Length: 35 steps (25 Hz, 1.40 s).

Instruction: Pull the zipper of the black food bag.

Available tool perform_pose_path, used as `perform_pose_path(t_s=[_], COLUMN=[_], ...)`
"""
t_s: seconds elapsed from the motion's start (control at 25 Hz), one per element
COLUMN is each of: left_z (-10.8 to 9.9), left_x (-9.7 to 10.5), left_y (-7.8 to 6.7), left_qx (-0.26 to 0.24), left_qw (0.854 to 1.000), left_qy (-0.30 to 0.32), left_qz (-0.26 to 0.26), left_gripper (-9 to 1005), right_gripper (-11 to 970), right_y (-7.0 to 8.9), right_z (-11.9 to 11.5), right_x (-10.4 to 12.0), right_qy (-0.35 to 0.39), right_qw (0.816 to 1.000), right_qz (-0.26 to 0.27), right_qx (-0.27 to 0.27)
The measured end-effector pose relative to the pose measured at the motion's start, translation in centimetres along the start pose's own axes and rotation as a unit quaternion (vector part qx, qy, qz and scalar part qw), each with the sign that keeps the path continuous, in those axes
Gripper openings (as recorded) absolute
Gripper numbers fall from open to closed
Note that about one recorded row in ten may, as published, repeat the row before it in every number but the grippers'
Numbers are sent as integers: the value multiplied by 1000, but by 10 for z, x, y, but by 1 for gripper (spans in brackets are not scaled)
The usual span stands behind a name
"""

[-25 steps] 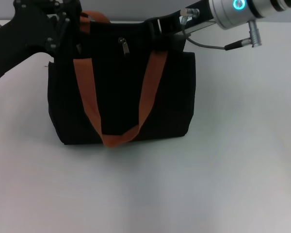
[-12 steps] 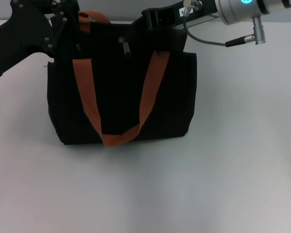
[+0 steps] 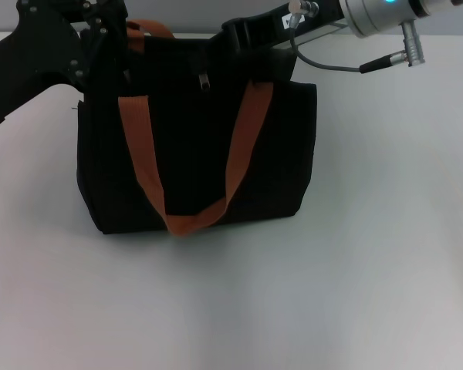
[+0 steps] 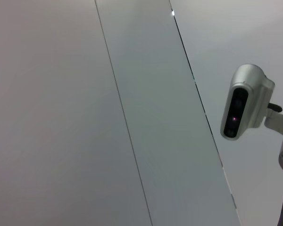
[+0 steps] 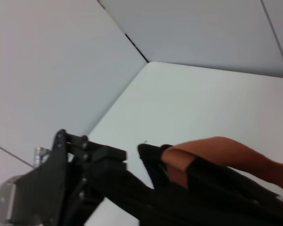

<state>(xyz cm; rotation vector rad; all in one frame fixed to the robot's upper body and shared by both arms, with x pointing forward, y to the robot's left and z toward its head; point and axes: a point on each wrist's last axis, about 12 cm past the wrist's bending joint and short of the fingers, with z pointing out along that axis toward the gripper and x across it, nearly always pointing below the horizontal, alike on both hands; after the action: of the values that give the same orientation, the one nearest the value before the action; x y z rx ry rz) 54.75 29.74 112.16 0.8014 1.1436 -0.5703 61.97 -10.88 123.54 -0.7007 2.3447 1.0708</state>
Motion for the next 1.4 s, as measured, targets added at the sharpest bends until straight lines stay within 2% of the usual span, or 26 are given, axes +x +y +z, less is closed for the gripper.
perform_pose_path(t_s=[0.36, 0.52, 0.72, 0.96, 1.16, 1.4], left_z=[-1, 0, 1, 0, -3, -8], left_x=[0, 0, -1, -1, -1, -2], left_y=[-2, -3, -4, -5, -5, -5], left_qx=[3, 7, 12, 10, 5, -1], left_qw=[1000, 1000, 1000, 1000, 1000, 1000], left_qy=[-4, -5, -10, -12, -12, -15], left_qz=[-3, -5, -5, -6, -6, -10], left_gripper=[31, 31, 31, 31, 31, 31], right_gripper=[273, 271, 267, 256, 74, -3], right_y=[-5, 0, 11, 9, 7, 13], right_z=[13, 25, 36, 36, 33, 20], right_x=[0, -1, 1, 4, 2, -5], right_qy=[14, 10, 7, 7, 12, 14], right_qw=[1000, 999, 1000, 1000, 999, 996], right_qz=[-6, -22, -25, -20, -30, -40], right_qx=[25, 32, 7, 8, 29, 74])
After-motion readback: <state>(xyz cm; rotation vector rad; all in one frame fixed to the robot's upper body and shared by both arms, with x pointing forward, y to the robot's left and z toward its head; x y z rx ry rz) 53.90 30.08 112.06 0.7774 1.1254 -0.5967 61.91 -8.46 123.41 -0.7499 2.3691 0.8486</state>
